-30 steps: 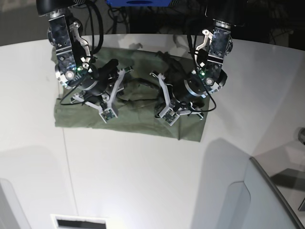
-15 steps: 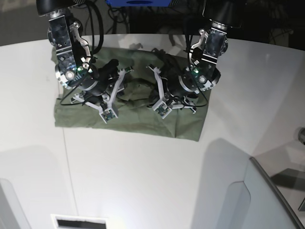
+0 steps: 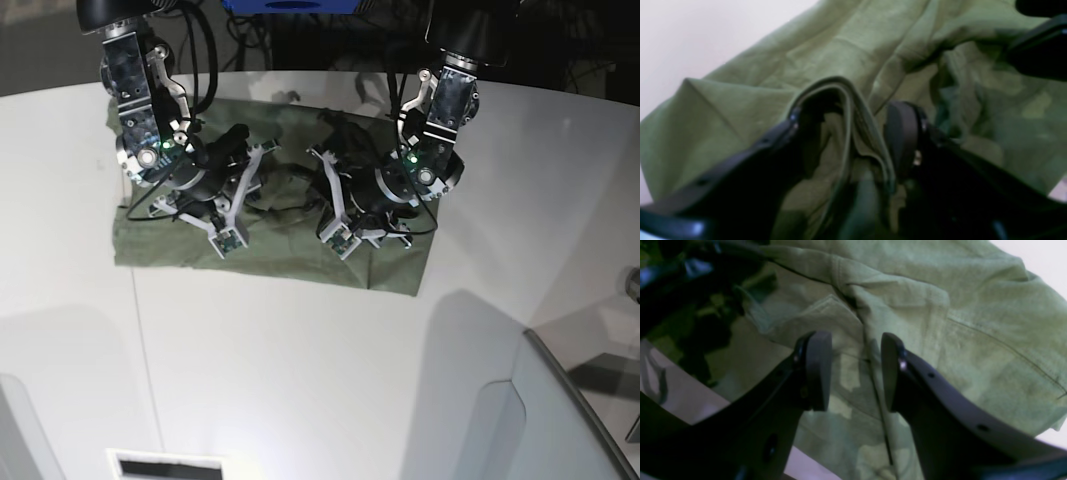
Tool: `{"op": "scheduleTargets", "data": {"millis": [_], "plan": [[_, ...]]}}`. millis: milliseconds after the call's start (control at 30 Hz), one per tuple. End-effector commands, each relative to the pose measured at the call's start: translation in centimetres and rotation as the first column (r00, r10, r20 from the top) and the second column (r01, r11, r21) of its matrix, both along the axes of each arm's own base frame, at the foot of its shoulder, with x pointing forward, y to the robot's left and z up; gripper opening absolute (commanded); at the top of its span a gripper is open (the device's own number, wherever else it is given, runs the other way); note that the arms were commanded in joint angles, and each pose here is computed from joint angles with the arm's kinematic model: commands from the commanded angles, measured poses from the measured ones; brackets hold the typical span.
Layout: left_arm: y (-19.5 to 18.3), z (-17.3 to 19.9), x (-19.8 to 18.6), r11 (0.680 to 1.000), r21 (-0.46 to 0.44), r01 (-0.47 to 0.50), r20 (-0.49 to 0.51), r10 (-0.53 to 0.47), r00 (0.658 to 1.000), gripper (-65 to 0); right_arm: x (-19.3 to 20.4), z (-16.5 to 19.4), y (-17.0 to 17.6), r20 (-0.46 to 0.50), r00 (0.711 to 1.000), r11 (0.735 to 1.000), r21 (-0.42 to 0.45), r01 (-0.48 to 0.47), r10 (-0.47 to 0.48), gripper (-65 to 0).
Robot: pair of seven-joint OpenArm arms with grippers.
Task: Layout the t-shirt on the table in an organized manner, then fold the t-shirt properly
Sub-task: 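Press the folded fabric down with both grippers near the middle, then release the fabric and raise the left gripper away from the shirt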
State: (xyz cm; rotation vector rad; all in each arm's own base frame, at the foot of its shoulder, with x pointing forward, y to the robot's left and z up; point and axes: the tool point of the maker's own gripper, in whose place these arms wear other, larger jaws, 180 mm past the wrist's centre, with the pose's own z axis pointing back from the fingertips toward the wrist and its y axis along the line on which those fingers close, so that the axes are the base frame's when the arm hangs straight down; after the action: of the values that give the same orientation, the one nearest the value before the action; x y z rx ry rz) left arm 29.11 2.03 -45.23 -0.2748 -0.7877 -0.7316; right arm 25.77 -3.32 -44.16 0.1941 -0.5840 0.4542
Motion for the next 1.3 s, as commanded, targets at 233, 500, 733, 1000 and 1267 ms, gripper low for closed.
{"op": "scheduleTargets", "data": {"millis": [233, 500, 733, 1000, 1267], "plan": [[-4.2, 2.1, -0.8, 0.991, -0.038, 0.131, 0.062, -0.128, 0.990, -32.3, 1.1, 1.2, 0.4, 0.047, 0.999, 1.000, 0.022, 0.000, -0.001, -41.7], [-3.9, 4.4, -0.4, 0.992, -0.042, 0.122, 0.131, -0.116, 0.985, -32.6, 1.2, 1.2, 0.3, 0.051, 0.999, 1.000, 0.023, 0.002, -0.003, -41.9], [5.1, 7.5, 2.8, 0.992, -0.017, -0.121, 0.229, 0.122, 0.966, -65.0, 1.1, 1.2, 0.3, 0.049, 0.999, 1.000, 0.023, 0.002, -0.003, -41.9], [13.2, 4.8, 0.4, 0.954, 0.174, -0.246, 0.195, 0.211, 0.958, -65.0, 0.7, 2.9, 0.9, 0.089, 0.996, 0.999, 0.039, -0.011, 0.008, -41.9], [21.1, 3.2, -2.6, 0.903, 0.156, -0.400, 0.115, 0.386, 0.916, -65.0, -3.3, 3.1, 6.6, 0.072, 0.982, 0.980, 0.082, -0.179, 0.173, -41.6]]}}
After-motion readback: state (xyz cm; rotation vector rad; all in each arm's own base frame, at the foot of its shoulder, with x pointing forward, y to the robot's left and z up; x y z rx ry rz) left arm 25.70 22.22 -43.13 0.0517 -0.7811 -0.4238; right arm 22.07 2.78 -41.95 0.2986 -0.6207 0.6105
